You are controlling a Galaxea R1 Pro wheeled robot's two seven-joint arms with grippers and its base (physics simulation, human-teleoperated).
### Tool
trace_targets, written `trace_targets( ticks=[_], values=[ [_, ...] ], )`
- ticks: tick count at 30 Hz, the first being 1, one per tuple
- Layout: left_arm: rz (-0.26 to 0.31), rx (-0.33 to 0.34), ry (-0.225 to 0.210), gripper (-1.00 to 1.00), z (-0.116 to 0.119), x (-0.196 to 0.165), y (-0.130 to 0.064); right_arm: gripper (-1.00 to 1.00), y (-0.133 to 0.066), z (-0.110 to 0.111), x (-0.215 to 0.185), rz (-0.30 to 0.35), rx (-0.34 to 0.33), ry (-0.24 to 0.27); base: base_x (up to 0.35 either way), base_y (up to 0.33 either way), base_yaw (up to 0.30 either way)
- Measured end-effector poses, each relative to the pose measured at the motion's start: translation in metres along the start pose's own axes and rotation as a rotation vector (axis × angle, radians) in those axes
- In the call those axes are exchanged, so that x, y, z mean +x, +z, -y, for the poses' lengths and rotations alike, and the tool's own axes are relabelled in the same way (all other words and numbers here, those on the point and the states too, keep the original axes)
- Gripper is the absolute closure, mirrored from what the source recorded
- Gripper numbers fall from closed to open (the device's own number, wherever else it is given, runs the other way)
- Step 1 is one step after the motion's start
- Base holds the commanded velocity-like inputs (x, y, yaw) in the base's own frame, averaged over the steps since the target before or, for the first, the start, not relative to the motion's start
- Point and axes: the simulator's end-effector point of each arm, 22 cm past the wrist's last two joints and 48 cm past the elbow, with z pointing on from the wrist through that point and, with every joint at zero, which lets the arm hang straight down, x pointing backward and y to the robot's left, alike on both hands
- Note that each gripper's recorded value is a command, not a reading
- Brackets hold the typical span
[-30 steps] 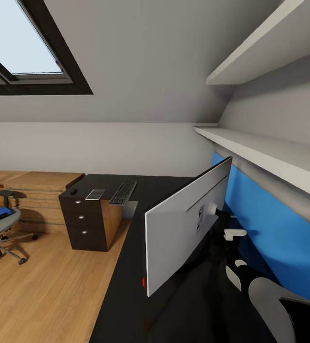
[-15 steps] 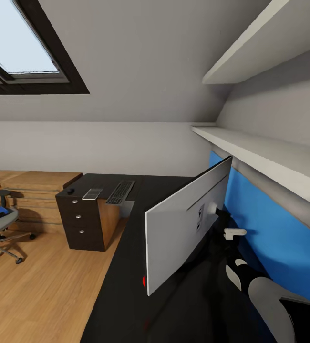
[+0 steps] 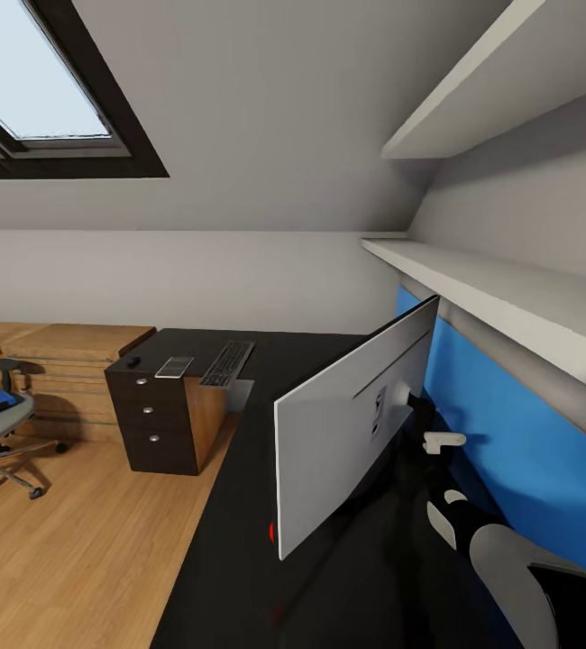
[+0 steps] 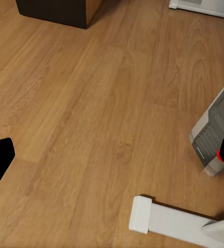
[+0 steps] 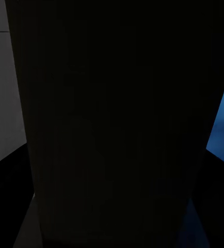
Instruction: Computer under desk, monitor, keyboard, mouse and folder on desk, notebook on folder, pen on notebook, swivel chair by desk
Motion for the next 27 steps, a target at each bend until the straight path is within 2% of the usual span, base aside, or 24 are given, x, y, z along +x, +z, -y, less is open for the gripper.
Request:
trace_targets(
  ticks=[8, 9, 10, 27],
  values=[
    [0.000, 0.000, 0.000, -1.00, -0.0001, 0.0000, 0.0000, 1.00, 0.0000, 0.0000, 0.0000, 0.000, 0.000, 0.000, 0.000, 0.000, 0.000],
    [0.000, 0.000, 0.000, -1.00, -0.0001, 0.0000, 0.0000, -1.00, 0.0000, 0.0000, 0.0000, 0.000, 0.000, 0.000, 0.000, 0.000, 0.000],
    [0.000, 0.000, 0.000, -1.00, -0.0001, 0.0000, 0.0001, -1.00, -0.0026, 0.0000, 0.0092, -0.023, 0.002, 0.006, 0.000, 0.000, 0.000],
    [0.000, 0.000, 0.000, -1.00, 0.0000, 0.0001, 0.0001, -1.00, -0.0027, -0.0025, 0.0094, -0.024, -0.001, 0.006, 0.000, 0.000, 0.000]
  ],
)
